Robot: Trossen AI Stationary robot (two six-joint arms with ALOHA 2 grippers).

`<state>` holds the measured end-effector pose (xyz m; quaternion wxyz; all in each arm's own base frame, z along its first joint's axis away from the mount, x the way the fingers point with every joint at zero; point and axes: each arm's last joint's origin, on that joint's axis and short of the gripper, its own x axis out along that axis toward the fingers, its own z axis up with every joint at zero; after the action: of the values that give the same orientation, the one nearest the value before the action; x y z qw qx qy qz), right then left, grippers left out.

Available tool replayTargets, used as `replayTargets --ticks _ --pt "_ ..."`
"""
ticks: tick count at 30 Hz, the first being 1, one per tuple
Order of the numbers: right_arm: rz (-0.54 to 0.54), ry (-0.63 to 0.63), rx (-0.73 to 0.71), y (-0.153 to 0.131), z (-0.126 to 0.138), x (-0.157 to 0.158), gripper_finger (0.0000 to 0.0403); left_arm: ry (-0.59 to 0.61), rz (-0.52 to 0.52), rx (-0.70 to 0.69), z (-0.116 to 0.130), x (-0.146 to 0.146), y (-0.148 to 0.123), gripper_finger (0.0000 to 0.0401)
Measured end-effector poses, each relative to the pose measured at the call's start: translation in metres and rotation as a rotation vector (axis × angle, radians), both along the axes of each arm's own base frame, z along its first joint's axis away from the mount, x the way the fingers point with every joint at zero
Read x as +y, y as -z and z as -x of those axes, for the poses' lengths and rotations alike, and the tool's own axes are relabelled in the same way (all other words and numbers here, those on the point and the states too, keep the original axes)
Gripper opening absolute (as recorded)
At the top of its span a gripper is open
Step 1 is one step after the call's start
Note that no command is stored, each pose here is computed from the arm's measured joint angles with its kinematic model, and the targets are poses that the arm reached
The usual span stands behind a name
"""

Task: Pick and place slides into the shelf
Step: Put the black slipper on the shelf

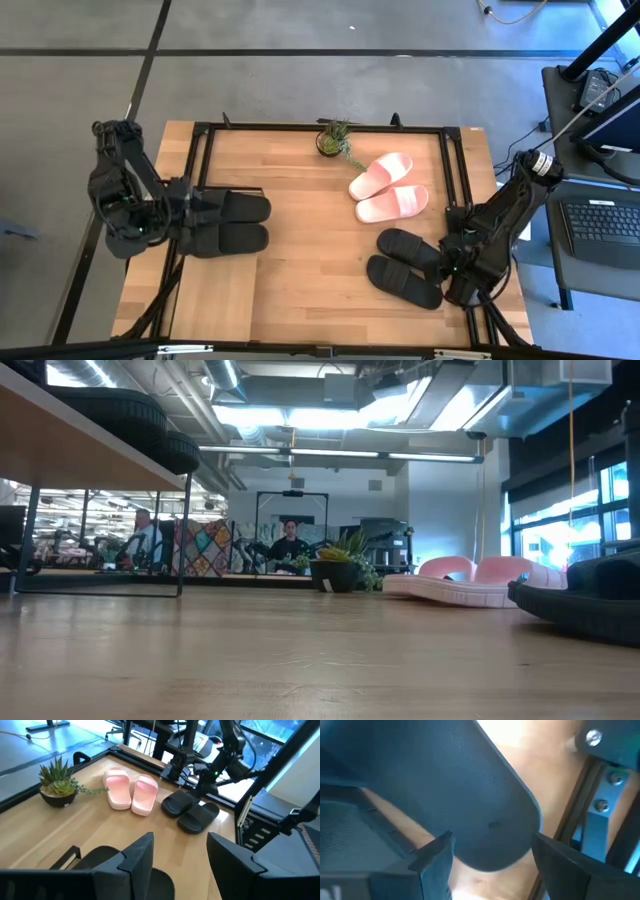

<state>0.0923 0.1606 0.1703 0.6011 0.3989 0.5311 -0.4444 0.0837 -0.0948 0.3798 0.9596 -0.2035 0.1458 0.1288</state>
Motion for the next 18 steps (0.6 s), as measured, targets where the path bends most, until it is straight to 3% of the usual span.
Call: replayTargets --ticks 11,18 --pt "-0.018 -0.003 0.020 0.003 0.001 -0.001 0.0264 -0.035 0.028 0.023 -0.006 0.004 0.000 0.0175" --pt "-0.030 0.010 0.110 -0.003 0.004 0.000 0.0264 -0.056 0.015 0.033 -0.009 0.007 0.000 0.0175"
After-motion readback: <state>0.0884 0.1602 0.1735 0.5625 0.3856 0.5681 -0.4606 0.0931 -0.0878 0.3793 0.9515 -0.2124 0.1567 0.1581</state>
